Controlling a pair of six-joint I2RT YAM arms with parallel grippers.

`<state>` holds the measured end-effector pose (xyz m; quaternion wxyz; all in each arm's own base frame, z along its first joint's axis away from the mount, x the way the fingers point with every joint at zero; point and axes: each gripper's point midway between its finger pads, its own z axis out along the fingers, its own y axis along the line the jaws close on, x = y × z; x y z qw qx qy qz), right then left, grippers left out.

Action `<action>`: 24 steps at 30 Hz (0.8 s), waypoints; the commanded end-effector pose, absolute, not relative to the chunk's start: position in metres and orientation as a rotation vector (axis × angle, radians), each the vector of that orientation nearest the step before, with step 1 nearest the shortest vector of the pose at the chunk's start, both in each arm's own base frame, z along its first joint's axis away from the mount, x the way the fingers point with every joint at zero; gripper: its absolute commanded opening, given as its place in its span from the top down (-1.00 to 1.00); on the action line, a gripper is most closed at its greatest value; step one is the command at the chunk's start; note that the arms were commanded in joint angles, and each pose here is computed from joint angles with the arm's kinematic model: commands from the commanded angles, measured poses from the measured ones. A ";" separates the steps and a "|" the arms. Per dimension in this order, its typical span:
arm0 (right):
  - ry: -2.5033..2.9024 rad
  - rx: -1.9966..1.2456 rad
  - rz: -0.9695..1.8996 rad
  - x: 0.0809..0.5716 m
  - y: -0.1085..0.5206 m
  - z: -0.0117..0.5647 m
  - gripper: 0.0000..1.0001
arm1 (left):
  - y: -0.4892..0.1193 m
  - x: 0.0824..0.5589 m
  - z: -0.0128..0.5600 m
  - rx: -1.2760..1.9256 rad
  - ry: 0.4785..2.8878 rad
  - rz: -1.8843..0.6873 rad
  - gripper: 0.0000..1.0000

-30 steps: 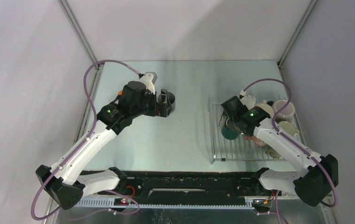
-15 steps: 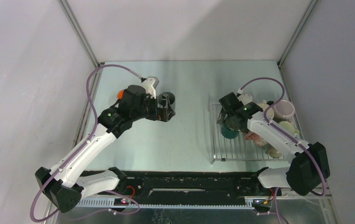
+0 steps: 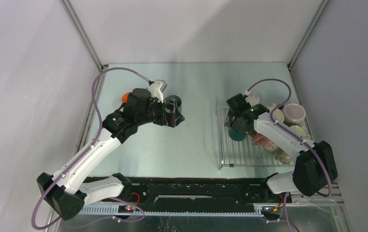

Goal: Unload the cups from the dish rack
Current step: Unload the cup from the dish rack.

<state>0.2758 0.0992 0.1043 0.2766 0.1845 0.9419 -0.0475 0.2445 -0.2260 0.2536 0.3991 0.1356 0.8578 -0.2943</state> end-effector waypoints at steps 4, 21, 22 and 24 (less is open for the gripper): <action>2.545 0.457 -0.091 0.282 0.105 0.095 -0.56 | -0.238 0.238 0.253 0.399 2.152 -0.819 -1.00; 2.508 0.449 0.055 0.269 0.113 0.138 0.49 | -0.256 0.233 0.268 0.375 2.124 -0.972 -1.00; 2.504 0.447 0.062 0.268 0.113 0.141 0.51 | -0.257 0.233 0.269 0.374 2.121 -0.975 -1.00; 2.493 0.448 0.078 0.265 0.113 0.148 0.55 | -0.258 0.234 0.271 0.371 2.114 -0.985 -1.00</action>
